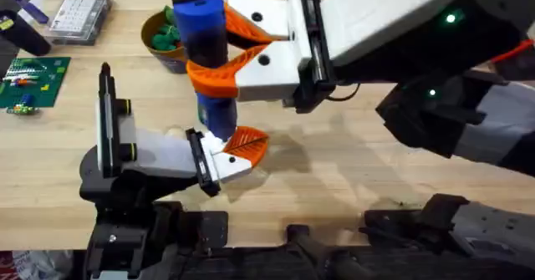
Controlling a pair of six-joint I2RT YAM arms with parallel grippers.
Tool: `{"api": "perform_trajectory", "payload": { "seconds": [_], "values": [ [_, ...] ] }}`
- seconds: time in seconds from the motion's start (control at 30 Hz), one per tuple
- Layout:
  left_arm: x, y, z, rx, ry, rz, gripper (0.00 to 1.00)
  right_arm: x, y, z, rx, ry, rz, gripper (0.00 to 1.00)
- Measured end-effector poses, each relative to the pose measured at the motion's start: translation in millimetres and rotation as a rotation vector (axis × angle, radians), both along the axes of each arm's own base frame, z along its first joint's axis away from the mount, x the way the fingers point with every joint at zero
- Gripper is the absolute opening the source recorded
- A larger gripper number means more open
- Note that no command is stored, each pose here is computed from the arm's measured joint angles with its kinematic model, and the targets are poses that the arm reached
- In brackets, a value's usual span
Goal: Pick up the gripper from the table and insert it into the empty holder that is missing its gripper. Then pick up a screw, insert it into the mounting hole, and use the screwdriver to tighten it. Finally, clean up the table by picking up the vegetable and placing it into the bucket.
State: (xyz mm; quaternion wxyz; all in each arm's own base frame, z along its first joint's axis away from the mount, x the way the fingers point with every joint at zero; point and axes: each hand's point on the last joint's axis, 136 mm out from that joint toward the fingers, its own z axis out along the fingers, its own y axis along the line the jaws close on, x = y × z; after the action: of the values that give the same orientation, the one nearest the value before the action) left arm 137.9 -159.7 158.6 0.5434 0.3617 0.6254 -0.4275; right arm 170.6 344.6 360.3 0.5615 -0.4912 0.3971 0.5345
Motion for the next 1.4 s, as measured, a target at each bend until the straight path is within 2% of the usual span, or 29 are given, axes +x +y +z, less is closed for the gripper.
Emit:
{"api": "perform_trajectory", "payload": {
  "seconds": [1.4],
  "values": [
    [0.0, 0.0, -0.1, 0.000, 0.002, 0.000, 0.013, 5.2, 4.1, -8.4, -0.018, 0.027, -0.003, 0.050]
  ]
}}
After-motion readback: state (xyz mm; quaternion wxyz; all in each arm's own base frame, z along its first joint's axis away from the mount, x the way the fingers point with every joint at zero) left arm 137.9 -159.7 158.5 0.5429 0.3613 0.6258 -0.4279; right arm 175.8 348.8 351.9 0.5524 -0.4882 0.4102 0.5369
